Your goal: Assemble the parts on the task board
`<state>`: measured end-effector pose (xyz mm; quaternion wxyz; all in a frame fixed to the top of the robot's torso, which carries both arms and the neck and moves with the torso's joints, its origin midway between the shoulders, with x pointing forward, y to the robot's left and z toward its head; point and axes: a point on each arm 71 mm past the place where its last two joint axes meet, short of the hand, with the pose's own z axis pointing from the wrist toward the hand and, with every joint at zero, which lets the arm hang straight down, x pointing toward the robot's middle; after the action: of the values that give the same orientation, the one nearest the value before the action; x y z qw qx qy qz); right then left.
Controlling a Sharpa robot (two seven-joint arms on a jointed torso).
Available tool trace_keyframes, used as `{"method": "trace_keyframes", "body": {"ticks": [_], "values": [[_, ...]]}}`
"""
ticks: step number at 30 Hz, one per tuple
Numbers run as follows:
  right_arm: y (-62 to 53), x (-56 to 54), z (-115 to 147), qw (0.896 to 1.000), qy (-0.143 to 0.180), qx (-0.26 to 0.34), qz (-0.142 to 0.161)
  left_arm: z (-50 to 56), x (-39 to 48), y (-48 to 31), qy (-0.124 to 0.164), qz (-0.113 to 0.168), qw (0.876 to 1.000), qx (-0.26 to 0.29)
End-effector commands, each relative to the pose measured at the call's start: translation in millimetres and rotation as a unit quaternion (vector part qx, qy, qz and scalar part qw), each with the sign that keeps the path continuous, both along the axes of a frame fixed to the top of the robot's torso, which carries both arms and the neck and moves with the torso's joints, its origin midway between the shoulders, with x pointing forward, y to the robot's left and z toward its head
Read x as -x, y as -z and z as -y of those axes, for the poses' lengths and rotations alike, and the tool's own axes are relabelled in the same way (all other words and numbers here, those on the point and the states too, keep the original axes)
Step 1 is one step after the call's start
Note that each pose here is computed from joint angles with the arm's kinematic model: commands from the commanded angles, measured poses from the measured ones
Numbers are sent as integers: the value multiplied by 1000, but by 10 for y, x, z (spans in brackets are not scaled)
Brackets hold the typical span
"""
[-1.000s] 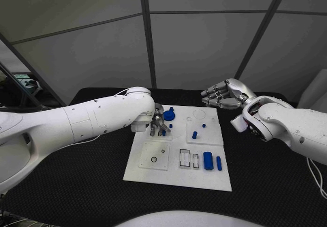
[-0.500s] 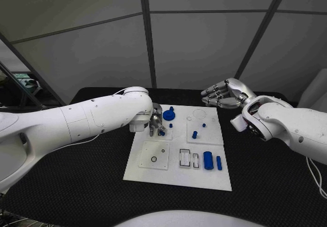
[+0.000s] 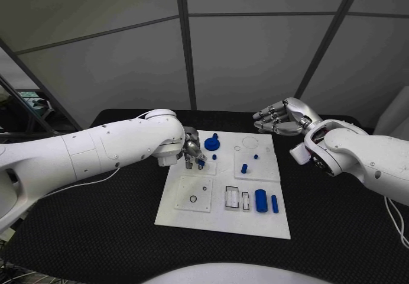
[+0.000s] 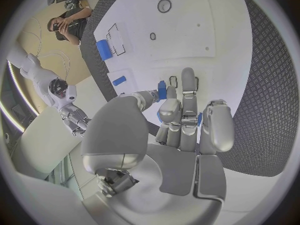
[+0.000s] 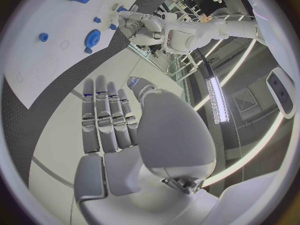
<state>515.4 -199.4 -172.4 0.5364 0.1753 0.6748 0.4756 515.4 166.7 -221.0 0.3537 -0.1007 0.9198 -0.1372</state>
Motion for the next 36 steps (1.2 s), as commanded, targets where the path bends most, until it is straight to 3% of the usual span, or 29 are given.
{"method": "trace_keyframes", "body": {"ticks": [1,7,18,28,36], "values": [[-18,-4,2,1000,0,-3,4,-9,-10,-57,-25,33,998,38],[-17,-6,10,1000,1,-3,4,-45,18,-60,-37,43,997,43],[-15,-10,5,1000,1,-3,4,-76,66,83,-30,64,997,18],[-14,-9,-6,1000,-1,-3,4,-85,71,154,-30,60,998,4],[-13,-10,-11,1000,-2,-3,4,-81,93,194,-17,39,999,-11]]}}
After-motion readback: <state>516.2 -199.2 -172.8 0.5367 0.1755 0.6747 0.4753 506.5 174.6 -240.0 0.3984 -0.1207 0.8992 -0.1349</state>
